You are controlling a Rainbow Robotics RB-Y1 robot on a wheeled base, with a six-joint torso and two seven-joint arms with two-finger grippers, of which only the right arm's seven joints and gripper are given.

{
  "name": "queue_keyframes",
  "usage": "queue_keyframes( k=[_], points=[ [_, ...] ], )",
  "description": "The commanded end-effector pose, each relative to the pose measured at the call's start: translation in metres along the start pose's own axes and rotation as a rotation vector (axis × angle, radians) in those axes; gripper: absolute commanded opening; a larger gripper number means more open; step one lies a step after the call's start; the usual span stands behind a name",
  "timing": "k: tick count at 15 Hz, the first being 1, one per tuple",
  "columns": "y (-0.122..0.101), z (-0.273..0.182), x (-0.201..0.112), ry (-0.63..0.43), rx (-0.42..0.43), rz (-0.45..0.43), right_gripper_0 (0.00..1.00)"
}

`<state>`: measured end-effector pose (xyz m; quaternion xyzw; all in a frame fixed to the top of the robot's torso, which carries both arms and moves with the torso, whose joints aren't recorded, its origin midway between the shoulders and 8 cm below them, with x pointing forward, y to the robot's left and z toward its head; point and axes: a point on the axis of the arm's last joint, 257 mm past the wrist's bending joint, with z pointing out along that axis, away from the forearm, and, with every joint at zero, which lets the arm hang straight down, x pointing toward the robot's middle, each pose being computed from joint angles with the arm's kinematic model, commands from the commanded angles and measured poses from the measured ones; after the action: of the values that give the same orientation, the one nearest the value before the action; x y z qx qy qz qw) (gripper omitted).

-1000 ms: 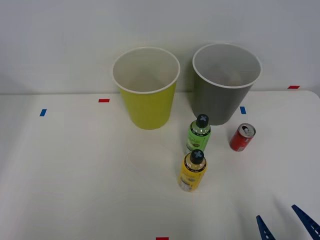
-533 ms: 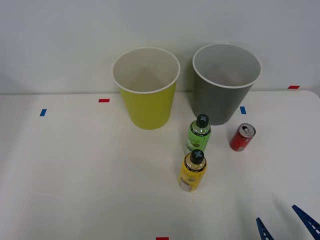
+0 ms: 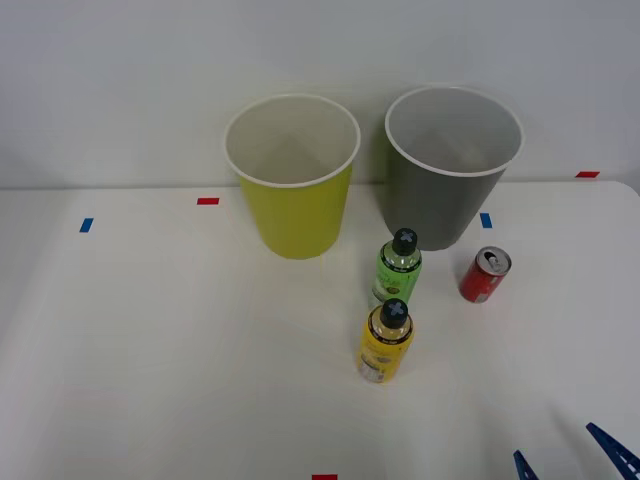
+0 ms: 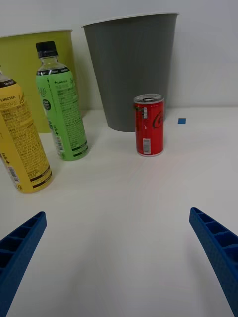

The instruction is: Put cans in the gray bin, plastic bottles in the light green bin

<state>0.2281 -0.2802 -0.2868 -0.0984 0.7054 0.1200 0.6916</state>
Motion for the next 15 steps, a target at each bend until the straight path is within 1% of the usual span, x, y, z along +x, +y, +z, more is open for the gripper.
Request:
queue_keyframes(
  k=[1, 6, 15],
  points=[
    [0.0084, 0.0026, 0.003, 0.0, -0.006, -0.012, 1.0],
    [0.0121, 0.0061, -0.0016, -0.019, -0.005, -0.013, 1.0],
    [0.0089, 0.0071, -0.0041, -0.024, -0.008, -0.016, 1.0]
  ],
)
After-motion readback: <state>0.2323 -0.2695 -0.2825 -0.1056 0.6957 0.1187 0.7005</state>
